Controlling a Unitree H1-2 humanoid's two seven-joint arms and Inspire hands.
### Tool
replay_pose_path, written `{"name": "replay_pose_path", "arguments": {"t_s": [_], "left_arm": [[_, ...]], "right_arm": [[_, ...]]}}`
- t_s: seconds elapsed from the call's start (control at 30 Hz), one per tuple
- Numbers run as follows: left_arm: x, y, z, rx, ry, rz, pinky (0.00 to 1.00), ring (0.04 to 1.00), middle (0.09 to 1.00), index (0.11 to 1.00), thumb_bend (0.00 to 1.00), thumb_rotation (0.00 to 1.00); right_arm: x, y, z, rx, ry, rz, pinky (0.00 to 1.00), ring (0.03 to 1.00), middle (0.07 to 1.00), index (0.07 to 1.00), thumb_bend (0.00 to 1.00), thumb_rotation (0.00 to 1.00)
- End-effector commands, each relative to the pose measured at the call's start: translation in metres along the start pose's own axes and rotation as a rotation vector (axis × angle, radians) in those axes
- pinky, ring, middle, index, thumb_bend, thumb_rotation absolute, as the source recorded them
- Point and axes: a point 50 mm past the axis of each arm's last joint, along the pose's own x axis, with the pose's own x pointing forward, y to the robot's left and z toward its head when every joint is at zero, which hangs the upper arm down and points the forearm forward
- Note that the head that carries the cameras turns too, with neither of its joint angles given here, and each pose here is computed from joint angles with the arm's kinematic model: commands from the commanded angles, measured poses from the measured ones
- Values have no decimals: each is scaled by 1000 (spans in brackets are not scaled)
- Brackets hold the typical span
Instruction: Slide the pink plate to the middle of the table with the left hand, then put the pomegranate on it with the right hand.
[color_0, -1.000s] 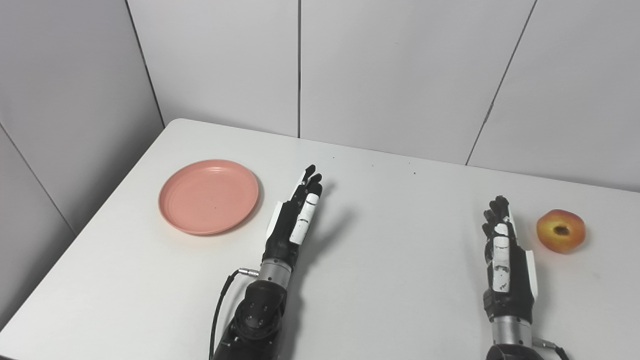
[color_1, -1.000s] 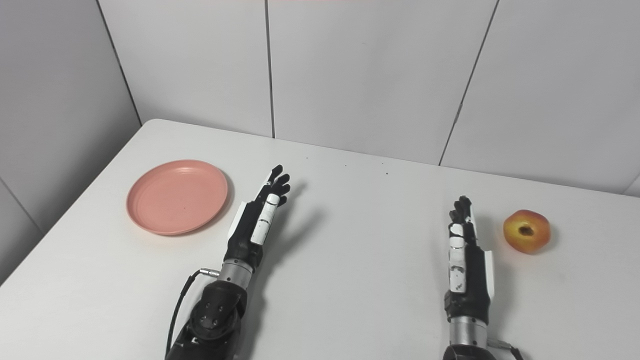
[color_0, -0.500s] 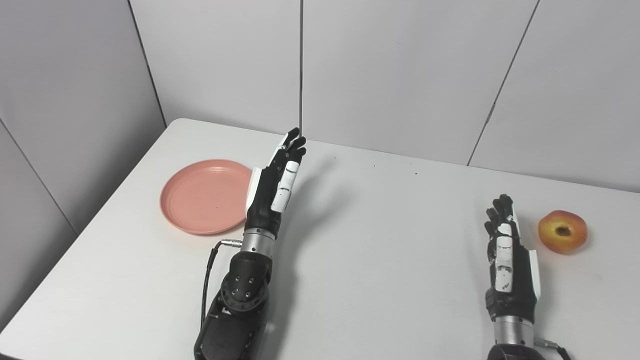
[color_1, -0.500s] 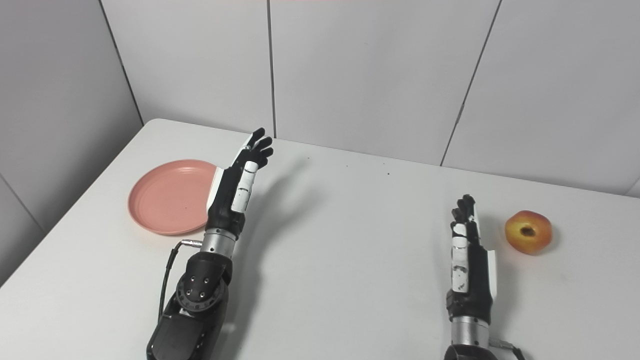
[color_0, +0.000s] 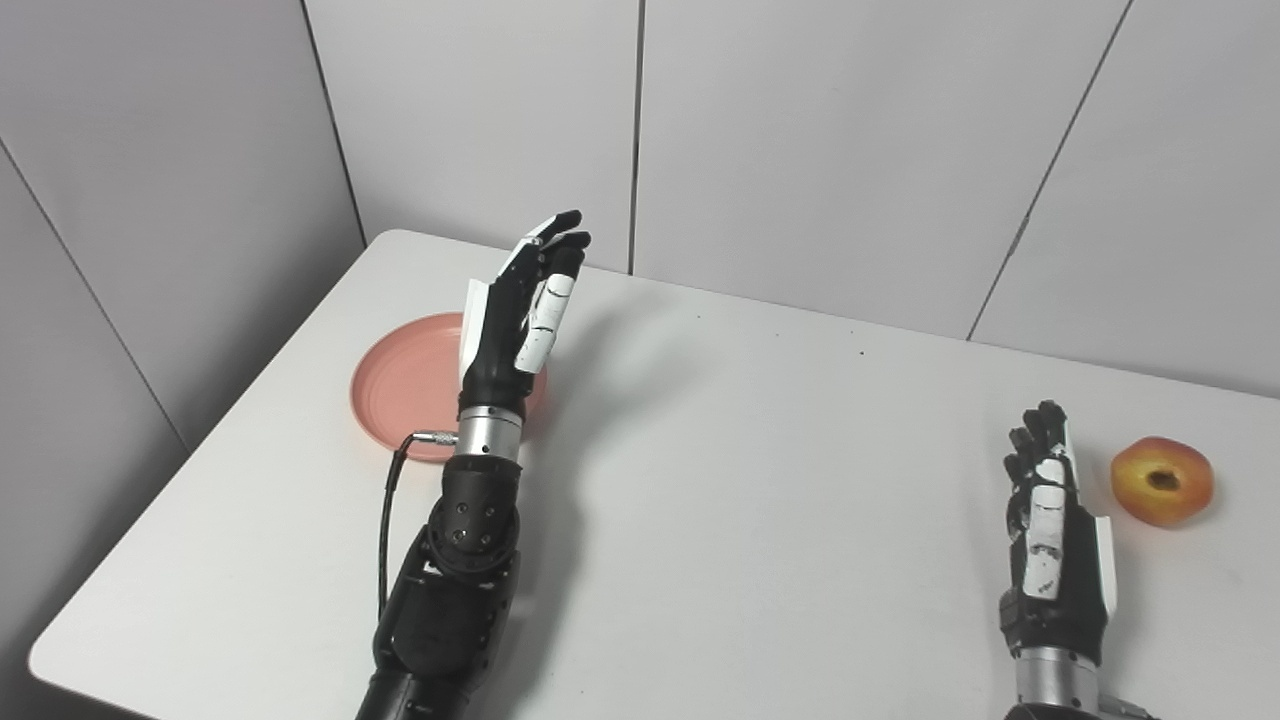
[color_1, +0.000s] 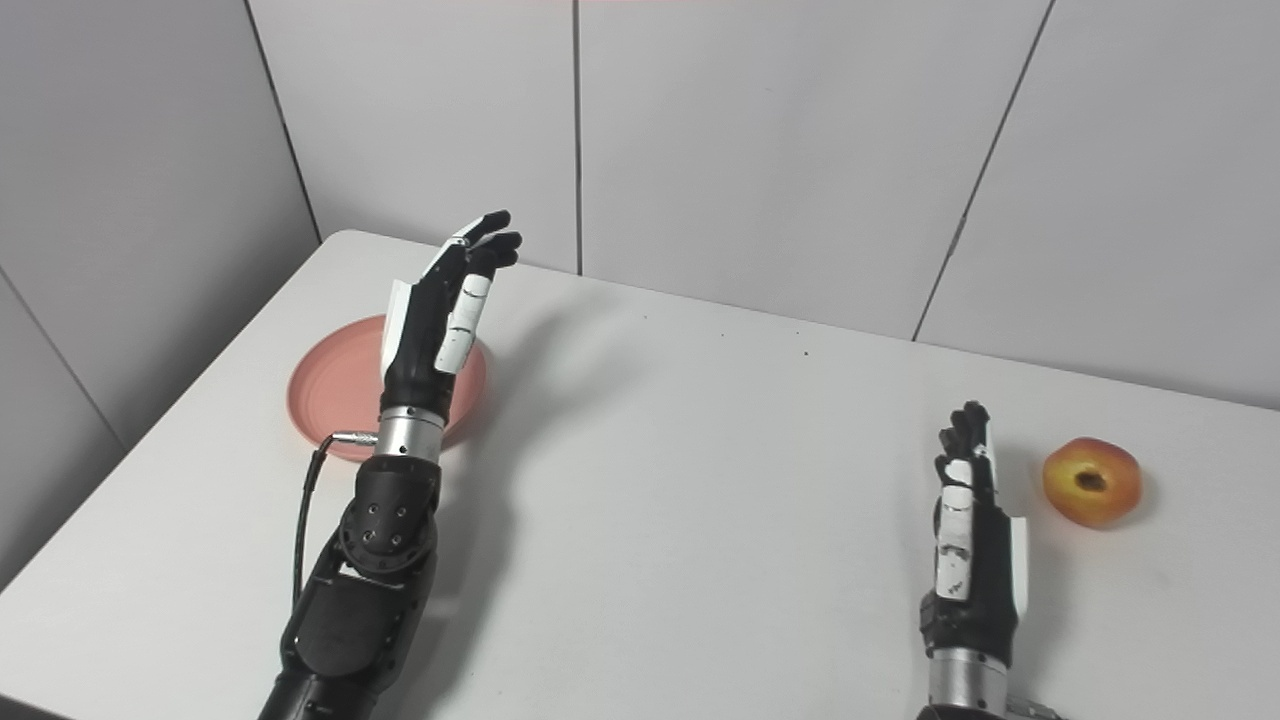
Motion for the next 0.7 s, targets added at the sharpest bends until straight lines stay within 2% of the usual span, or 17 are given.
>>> {"name": "replay_pose_path", "arguments": {"t_s": [0.0, 0.07, 0.27, 0.33, 0.43, 0.53, 0.67], "left_arm": [[23, 14, 14, 20, -82, 42, 817, 781, 785, 775, 776, 1000], [26, 25, 10, 27, -73, 57, 809, 784, 791, 779, 770, 1000], [33, 53, 8, -10, -39, 78, 875, 823, 820, 807, 691, 1000], [34, 59, 9, -19, -36, 93, 858, 818, 817, 805, 632, 1000], [36, 70, 10, -21, -39, 115, 785, 808, 806, 788, 431, 1000], [37, 79, 11, -29, -56, 130, 771, 799, 804, 786, 355, 1000], [39, 91, 12, -9, -70, 153, 757, 774, 782, 767, 312, 1000]], "right_arm": [[-22, -15, -27, -23, 88, -14, 1000, 971, 968, 973, 500, 1000], [-21, -15, -27, -26, 89, -12, 1000, 973, 970, 973, 503, 1000], [-21, -15, -28, -23, 85, -14, 1000, 971, 966, 965, 491, 1000], [-21, -15, -28, -24, 87, -10, 1000, 972, 967, 967, 496, 1000], [-21, -16, -28, -21, 86, -9, 1000, 975, 971, 973, 489, 1000], [-21, -15, -28, -23, 85, -12, 1000, 972, 968, 970, 482, 1000], [-21, -15, -27, -30, 89, -9, 1000, 972, 971, 972, 492, 1000]]}}
